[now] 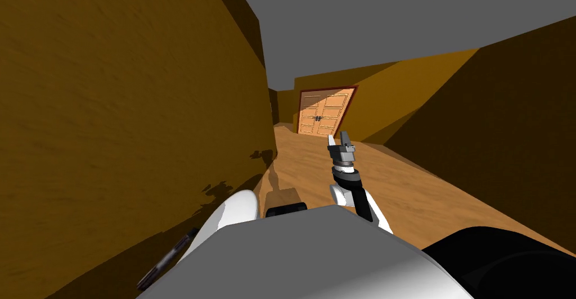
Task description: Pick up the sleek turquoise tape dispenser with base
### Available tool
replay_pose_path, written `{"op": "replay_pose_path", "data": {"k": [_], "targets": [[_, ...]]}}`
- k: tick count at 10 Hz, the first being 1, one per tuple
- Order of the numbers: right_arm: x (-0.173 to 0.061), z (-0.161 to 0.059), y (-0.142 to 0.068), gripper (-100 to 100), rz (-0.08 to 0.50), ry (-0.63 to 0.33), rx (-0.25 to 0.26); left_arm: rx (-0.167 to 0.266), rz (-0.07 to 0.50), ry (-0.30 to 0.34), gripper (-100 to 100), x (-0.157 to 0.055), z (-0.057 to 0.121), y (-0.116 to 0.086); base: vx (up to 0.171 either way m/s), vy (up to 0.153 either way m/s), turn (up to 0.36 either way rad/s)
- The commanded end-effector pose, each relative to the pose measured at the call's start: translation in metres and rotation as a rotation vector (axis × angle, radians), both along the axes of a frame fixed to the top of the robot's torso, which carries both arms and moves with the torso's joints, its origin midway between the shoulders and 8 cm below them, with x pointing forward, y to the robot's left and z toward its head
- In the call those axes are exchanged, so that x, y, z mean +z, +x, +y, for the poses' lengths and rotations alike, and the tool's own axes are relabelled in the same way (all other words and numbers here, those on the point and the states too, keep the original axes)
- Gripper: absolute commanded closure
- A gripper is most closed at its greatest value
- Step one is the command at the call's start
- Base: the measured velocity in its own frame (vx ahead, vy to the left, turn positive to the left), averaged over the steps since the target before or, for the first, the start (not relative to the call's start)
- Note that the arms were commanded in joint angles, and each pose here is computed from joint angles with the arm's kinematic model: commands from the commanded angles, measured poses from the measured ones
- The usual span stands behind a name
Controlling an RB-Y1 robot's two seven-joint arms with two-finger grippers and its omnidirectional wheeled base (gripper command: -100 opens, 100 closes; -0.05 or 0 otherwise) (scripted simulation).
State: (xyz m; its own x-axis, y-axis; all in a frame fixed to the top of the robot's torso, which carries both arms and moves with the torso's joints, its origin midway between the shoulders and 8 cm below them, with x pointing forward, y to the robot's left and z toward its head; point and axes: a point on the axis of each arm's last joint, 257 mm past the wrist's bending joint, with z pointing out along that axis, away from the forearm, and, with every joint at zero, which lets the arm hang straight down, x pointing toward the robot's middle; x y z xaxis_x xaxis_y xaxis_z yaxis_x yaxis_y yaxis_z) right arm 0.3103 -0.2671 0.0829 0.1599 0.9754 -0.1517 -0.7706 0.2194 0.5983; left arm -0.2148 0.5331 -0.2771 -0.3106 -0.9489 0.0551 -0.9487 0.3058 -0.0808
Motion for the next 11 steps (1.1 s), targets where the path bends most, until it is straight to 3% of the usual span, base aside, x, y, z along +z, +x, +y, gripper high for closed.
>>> {"op": "replay_pose_path", "data": {"k": [1,6,7,8,9,11], "targets": [[0.0,0.0,0.0,0,0.0,0.0,0.0,-0.025,0.031,-0.009,-100,0.004,0.007,-0.003,0.0,0.02,-0.071],[0.0,0.0,0.0,0,0.0,0.0,0.0,-0.088,0.102,-0.03,-100,0.012,0.027,-0.005,-0.008,0.022,-0.13],[0.0,0.0,0.0,0,0.0,0.0,0.0,-0.081,0.097,-0.027,-100,0.012,0.024,-0.005,-0.005,0.011,-0.017],[0.0,0.0,0.0,0,0.0,0.0,0.0,-0.082,0.097,-0.028,0,0.013,0.025,-0.004,0.0,0.0,0.0],[0.0,0.0,0.0,0,0.0,0.0,0.0,-0.094,0.098,-0.029,-100,0.002,0.025,0.007,-0.02,0.005,0.079],[0.0,0.0,0.0,0,0.0,0.0,0.0,-0.107,0.099,-0.029,-100,-0.008,0.025,0.019,-0.036,0.005,0.072]]}}
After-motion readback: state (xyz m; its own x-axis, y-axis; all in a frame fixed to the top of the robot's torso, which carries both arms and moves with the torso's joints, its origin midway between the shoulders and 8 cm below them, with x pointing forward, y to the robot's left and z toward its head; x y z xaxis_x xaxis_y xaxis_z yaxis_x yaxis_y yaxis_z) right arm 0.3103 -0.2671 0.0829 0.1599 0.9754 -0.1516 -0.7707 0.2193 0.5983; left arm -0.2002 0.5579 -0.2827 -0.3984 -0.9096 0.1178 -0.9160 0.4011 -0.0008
